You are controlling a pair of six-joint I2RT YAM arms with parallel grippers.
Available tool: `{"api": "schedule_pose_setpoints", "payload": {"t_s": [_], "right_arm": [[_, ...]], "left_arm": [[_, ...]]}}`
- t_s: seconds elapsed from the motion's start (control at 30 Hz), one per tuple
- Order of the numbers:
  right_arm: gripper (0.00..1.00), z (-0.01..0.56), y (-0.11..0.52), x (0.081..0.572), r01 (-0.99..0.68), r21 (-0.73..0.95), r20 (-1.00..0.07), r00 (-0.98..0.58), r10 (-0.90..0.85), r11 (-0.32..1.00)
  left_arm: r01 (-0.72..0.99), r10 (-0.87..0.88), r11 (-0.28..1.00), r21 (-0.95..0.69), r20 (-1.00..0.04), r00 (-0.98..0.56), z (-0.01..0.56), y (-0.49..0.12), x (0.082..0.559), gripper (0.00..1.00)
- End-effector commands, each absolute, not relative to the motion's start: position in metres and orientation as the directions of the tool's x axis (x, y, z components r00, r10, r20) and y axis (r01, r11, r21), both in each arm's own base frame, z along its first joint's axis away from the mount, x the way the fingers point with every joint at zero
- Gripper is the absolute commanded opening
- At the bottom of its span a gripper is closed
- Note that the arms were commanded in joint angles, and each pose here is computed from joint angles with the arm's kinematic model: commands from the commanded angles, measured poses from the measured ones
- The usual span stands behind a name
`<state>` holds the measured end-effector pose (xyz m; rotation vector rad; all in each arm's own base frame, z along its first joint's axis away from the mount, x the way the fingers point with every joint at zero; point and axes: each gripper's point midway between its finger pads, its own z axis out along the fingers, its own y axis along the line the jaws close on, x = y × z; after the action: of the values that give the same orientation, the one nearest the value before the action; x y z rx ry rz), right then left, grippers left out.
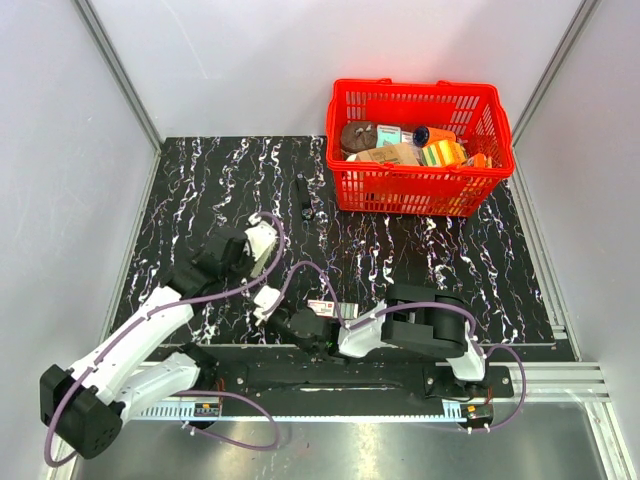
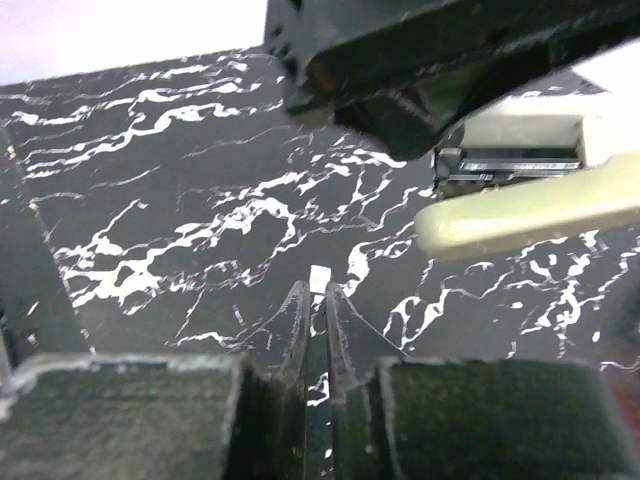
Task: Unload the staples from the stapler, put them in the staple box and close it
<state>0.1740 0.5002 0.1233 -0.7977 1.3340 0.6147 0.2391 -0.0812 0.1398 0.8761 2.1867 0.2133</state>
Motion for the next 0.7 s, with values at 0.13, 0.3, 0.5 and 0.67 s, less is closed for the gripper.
{"api": "schedule_pose_setpoints", "payload": {"t_s": [0.13,0.3,0.5,0.67], "right_arm": [[0.25,0.129,0.517,0.163,-0.855,-0.047,-0.997,0.011,-0.072,0.516],[0.46,0.130,0.514,0.161,-0.869,-0.012,-0.995,-0.036,-0.088,0.494],[0.51,0.144,0.503,0.166,-0.851,0.012,-0.997,-0.049,-0.056,0.525],[0.52,0.171,0.477,0.185,-0.797,0.033,-0.999,-0.042,-0.001,0.603]], "left_arm": [[0.419,0.474,0.871,0.258,-0.667,-0.574,0.142,-0.062,0.267,0.00],[0.463,0.458,0.868,0.181,-0.651,-0.605,0.127,-0.075,0.264,0.00],[0.472,0.433,0.873,0.123,-0.642,-0.633,0.121,-0.080,0.272,0.00],[0.474,0.363,0.879,-0.054,-0.568,-0.738,0.107,-0.082,0.276,0.00]]}}
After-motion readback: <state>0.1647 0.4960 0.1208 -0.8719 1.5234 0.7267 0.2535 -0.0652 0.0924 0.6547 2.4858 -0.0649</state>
